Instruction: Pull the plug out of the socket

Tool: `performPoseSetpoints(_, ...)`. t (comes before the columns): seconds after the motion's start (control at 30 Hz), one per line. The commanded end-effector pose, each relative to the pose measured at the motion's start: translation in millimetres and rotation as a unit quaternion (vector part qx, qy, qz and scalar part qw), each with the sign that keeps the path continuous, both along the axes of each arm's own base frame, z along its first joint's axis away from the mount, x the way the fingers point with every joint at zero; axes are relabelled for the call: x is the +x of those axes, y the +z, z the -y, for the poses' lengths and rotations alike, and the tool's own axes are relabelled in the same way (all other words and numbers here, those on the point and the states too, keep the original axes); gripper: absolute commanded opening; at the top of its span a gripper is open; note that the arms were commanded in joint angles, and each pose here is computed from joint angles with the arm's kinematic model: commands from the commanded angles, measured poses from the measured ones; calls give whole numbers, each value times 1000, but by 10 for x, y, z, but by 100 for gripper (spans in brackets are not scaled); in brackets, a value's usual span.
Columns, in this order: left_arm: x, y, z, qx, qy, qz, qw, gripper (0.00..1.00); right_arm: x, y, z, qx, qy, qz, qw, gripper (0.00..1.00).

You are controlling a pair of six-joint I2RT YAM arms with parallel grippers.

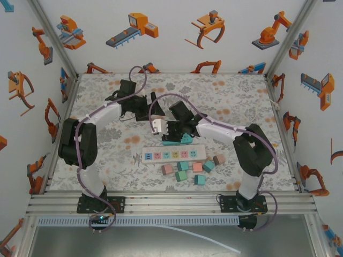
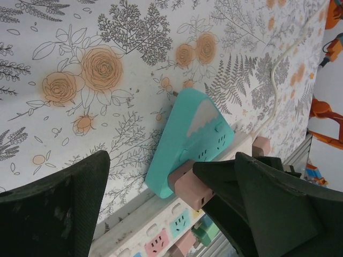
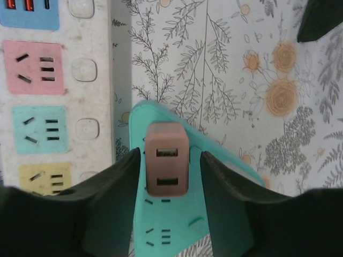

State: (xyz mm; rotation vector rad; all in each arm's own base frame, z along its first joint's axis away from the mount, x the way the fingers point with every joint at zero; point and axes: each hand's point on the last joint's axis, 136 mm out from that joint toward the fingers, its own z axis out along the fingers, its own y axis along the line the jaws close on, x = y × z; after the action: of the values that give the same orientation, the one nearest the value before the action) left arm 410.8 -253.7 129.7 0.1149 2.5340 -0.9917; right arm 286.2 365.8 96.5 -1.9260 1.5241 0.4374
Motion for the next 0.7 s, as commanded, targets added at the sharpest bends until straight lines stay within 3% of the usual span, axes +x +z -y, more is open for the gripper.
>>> performPoseSetpoints(0.0, 66, 112, -68, 18, 9, 15, 1000, 90, -45, 29, -16, -4, 32, -1, 999, 32)
performPoseSetpoints(0.07, 72, 97, -76, 21, 11, 11, 1000, 90, -55, 62, -12, -3, 42, 8, 999, 21)
performPoseSetpoints(0.1, 70, 86, -72, 20, 12, 8, 1000, 90, -58, 73, -8, -4, 46, 12, 999, 21)
performPoseSetpoints(0.37, -6, -48, 51, 28, 0, -10, 1000, 87, -240, 170, 88, -31, 122, 19, 992, 21)
performPoseSetpoints(0.5, -64, -122, 171, 19, -21, -22, 999, 81, -392, 233, 123, -36, 188, 20, 981, 20)
performPoseSetpoints(0.67, -121, -217, 289, -1, -42, -31, 999, 72, -436, 232, 84, -24, 221, 13, 975, 20)
